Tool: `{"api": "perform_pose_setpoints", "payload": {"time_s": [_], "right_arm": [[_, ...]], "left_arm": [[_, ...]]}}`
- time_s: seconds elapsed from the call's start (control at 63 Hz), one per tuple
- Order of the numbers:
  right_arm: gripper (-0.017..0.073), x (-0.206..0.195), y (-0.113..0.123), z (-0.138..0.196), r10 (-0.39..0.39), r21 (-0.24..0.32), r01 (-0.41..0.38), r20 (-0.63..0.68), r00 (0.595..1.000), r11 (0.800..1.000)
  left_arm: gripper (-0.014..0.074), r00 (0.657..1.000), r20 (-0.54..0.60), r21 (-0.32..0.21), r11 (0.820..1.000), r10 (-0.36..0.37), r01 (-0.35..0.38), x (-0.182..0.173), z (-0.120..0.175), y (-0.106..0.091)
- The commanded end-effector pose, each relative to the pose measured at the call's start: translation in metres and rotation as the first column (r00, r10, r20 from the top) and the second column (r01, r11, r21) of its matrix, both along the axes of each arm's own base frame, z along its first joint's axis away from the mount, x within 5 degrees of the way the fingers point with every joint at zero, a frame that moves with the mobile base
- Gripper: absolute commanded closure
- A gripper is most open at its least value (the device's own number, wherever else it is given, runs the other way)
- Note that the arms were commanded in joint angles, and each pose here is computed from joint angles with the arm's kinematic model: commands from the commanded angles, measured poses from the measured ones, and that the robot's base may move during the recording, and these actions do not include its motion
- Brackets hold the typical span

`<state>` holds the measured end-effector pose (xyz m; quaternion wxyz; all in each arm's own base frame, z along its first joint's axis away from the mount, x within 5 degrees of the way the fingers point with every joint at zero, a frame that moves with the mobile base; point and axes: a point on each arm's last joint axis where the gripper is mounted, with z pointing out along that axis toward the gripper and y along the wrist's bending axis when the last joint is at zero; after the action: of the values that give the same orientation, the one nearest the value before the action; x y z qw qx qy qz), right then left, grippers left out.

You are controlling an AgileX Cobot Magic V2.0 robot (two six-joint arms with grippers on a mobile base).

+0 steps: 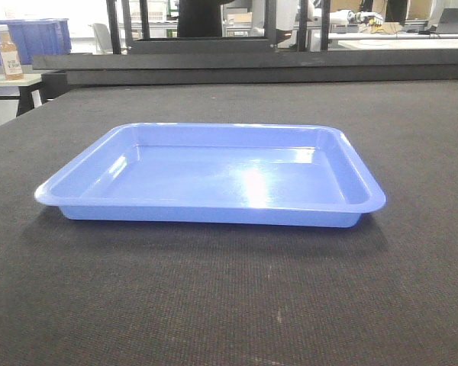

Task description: Grab blue tray and place on right shelf

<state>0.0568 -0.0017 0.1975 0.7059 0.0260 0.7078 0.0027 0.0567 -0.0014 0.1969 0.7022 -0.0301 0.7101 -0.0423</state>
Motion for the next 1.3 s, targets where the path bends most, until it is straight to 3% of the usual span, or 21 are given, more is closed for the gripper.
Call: {"api": "perform_pose_setpoints", "payload": {"time_s": [0.0, 0.841, 0.888, 0.936, 1.126, 1.221, 1.285], "right_arm": [[0.0509, -0.003, 0.000, 0.017, -0.005, -0.014, 0.007, 0.128, 0.992, 1.000], [0.0509, -0.004, -0.001, 0.019, -0.007, -0.014, 0.010, 0.154, 0.988, 1.000], [0.0509, -0.004, -0.001, 0.021, -0.010, -0.012, 0.012, 0.181, 0.983, 1.000], [0.0509, -0.006, -0.001, 0.029, -0.014, -0.007, 0.016, 0.239, 0.971, 1.000], [0.0509, -0.024, 0.000, 0.087, -0.010, -0.011, 0.016, 0.394, 0.919, 1.000], [0.0490, -0.035, 0.001, 0.121, -0.003, -0.014, 0.010, 0.415, 0.910, 1.000], [0.0443, -0.040, 0.001, 0.142, 0.002, -0.016, 0.005, 0.407, 0.913, 1.000]], "left_arm": [[0.0642, 0.998, 0.064, -0.004, 1.000, 0.012, -0.012, 0.000, -0.002, 0.001], [0.0642, 0.996, 0.089, -0.004, 1.000, 0.015, -0.015, 0.000, 0.000, 0.001], [0.0642, 0.993, 0.112, -0.039, 0.999, 0.020, -0.016, 0.000, 0.002, 0.002], [0.0642, 0.986, 0.162, -0.063, 0.998, 0.030, -0.020, -0.001, 0.007, 0.003], [0.0642, 0.941, 0.337, -0.053, 0.998, 0.040, -0.023, -0.010, 0.052, 0.004], [0.0640, 0.931, 0.364, 0.016, 1.000, 0.018, -0.026, -0.021, 0.089, 0.002], [0.0624, 0.947, 0.322, 0.059, 0.998, 0.010, -0.030, -0.024, 0.109, 0.001]]}}
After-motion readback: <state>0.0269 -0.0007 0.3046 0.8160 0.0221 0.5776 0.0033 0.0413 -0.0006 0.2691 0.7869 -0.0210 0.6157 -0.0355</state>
